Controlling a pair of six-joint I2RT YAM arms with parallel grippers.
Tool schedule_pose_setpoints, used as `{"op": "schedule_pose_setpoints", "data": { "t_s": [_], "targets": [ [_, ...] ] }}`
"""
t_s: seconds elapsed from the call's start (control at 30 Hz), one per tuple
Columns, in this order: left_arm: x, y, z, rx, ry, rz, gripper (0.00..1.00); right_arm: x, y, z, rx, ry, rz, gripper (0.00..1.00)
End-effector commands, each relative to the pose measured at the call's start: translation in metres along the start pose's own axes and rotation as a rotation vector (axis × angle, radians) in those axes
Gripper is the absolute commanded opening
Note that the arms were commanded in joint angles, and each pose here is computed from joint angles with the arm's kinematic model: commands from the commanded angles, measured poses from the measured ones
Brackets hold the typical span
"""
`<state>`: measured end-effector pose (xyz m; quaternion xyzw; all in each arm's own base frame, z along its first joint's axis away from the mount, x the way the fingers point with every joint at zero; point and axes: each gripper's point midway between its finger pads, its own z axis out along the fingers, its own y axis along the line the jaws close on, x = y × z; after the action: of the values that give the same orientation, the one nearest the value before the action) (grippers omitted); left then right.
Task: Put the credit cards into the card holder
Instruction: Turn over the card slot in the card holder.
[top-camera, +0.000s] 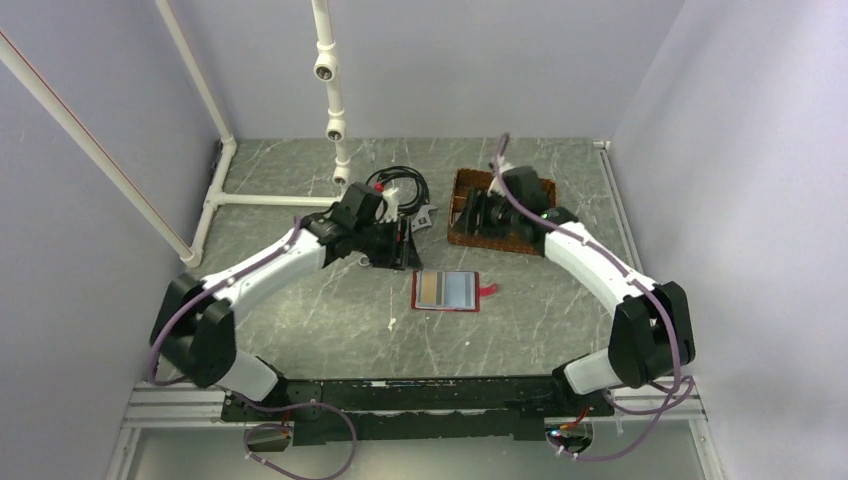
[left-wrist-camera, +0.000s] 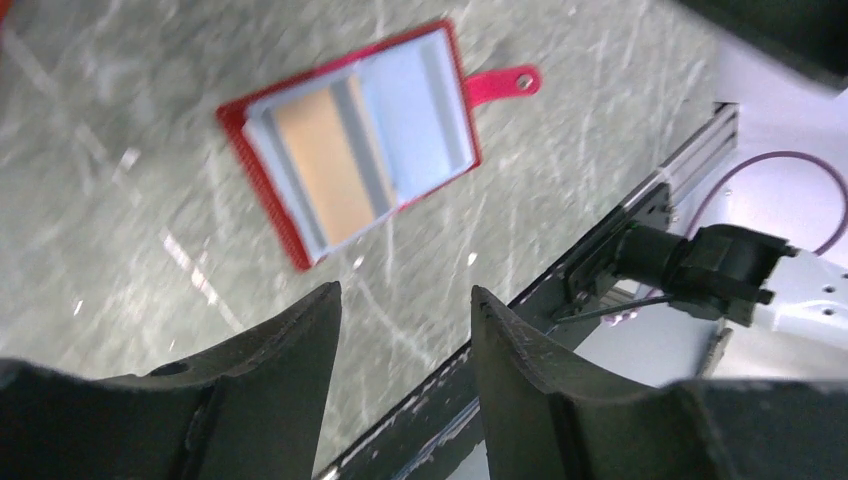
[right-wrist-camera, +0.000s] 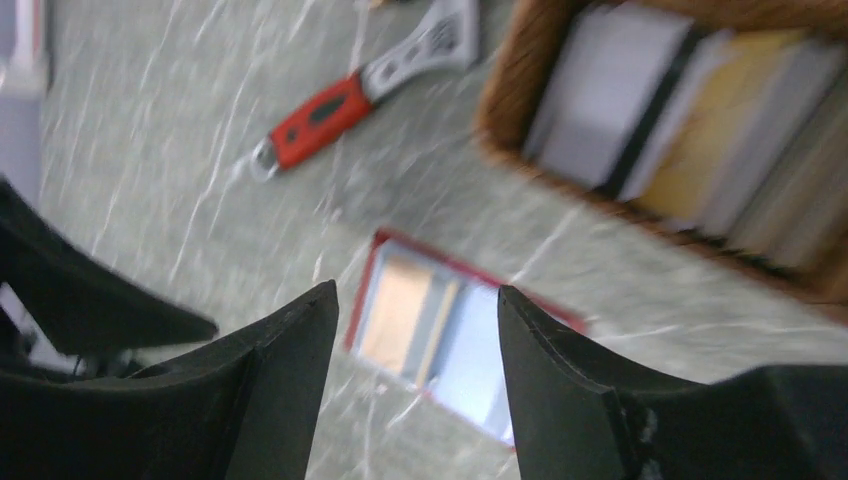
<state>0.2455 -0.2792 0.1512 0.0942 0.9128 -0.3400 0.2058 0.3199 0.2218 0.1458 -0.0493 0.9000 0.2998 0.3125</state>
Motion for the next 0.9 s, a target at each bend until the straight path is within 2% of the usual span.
{"op": "schedule_pose_setpoints", "data": {
  "t_s": [0.0,0.1,0.27,0.33,0.4,0.5,0.6,0.87],
  "targets": [
    [-0.033,-0.044,0.020,0.193,-0.002,0.059,0.55,-0.043,-0.054,-0.015,0.266,-0.038,0.004,0.65],
    [-0.037,-0.047,0.030,0.211,0.023,0.074,0.56,-0.061,-0.068,-0.002,0.347,-0.039,0.028,0.71],
    [-0.044,-0.043,0.042,0.189,0.048,0.101,0.56,-0.076,-0.095,0.013,0.500,-0.053,0.058,0.71],
    [-0.049,-0.043,0.050,0.189,0.052,0.095,0.56,-0.076,-0.098,0.019,0.495,-0.036,0.035,0.70],
    [-0.059,-0.047,0.056,0.195,0.043,0.093,0.56,-0.073,-0.100,0.023,0.481,-0.030,0.033,0.65],
    [-0.072,-0.050,0.069,0.191,0.052,0.086,0.56,-0.069,-0.109,0.027,0.449,-0.029,0.073,0.50],
    [-0.084,-0.051,0.080,0.187,0.044,0.073,0.55,-0.064,-0.126,0.033,0.471,0.000,0.078,0.47],
    [-0.110,-0.023,0.098,0.079,0.011,0.029,0.51,-0.061,-0.122,0.052,0.392,0.012,0.081,0.36]
  ]
}}
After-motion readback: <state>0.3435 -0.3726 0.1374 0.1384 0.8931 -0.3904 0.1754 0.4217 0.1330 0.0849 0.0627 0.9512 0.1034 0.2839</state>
